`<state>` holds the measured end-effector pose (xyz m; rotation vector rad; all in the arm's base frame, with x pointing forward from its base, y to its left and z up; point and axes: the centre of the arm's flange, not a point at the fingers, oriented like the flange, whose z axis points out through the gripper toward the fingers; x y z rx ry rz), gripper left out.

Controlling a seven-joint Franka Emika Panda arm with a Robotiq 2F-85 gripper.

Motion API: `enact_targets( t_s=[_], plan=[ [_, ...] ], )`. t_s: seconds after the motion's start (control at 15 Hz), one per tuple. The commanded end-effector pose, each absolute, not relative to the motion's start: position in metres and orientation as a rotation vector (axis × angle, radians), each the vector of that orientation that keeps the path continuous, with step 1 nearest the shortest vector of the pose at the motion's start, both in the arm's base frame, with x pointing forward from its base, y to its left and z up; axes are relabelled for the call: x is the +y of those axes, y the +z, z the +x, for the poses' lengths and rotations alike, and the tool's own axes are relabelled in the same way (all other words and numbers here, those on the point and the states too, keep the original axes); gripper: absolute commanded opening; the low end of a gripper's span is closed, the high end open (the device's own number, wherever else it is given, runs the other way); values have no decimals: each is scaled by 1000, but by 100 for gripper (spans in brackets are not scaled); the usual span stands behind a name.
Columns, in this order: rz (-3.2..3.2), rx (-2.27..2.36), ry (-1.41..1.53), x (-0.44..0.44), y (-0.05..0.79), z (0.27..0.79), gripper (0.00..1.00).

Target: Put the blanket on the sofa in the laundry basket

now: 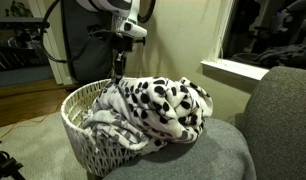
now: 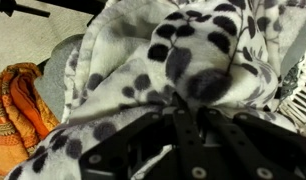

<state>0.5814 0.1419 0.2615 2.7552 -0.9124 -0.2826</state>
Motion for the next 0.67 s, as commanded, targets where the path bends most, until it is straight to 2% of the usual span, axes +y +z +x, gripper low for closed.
enact_targets(
  t_s=[0.0, 0.6],
  plan=[
    [2770, -755, -359, 161, 259, 583, 3],
    [2814, -551, -408, 193, 261, 568, 3]
  ],
)
